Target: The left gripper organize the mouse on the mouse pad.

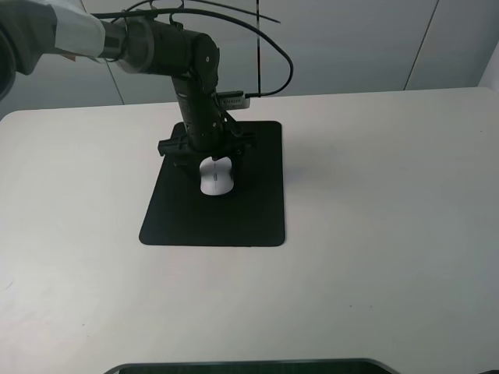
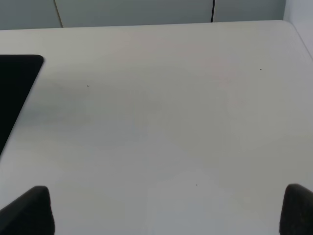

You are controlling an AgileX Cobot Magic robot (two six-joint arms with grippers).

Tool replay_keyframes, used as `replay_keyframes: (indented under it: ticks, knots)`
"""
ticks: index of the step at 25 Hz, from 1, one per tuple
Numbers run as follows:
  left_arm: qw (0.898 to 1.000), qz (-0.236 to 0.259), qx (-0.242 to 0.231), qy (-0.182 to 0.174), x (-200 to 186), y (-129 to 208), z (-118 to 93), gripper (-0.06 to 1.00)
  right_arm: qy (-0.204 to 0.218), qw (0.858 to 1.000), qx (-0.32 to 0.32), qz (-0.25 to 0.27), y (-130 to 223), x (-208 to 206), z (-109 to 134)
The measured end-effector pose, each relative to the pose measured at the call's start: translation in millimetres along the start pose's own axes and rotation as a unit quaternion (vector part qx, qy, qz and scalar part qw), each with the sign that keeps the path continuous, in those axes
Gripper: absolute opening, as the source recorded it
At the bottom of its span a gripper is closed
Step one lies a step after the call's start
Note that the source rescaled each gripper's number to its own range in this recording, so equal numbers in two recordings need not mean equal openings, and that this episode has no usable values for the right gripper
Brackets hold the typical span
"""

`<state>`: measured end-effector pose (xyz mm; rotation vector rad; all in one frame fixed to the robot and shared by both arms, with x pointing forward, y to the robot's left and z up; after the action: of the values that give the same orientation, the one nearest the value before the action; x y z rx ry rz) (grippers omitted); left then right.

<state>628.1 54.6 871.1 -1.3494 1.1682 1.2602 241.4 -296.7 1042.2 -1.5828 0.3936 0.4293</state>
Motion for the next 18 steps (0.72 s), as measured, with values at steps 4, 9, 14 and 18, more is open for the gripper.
replay_keyframes:
  ticks: [4,9,14,18]
  knots:
    - [1.0,0.003,0.006,-0.002,0.0,0.6,0.5,0.54,0.0,1.0,0.0,0.0,0.0,0.0,0.0]
    - [1.0,0.012,0.007,-0.008,-0.9,2.5,1.7,0.54,0.0,1.0,0.0,0.0,0.0,0.0,0.0]
    - [1.0,0.003,0.011,-0.001,-13.9,2.3,1.0,0.54,0.0,1.0,0.0,0.0,0.0,0.0,0.0]
    - [1.0,0.001,0.015,0.001,-26.0,3.4,1.4,0.61,0.0,1.0,0.0,0.0,0.0,0.0,0.0]
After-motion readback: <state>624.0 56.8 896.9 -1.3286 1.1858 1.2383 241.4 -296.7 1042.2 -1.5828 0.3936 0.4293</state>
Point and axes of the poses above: a point on each arm's last joint axis where the gripper is mounted, x pointing out along that axis toward the gripper, z along the wrist's bending axis when the last joint is at zero, y = z × x, the point moved 1 cm from there along x, pointing out along that axis toward the gripper, and after that the axes turned 4 degrees about -x, right-handed, at the moved point
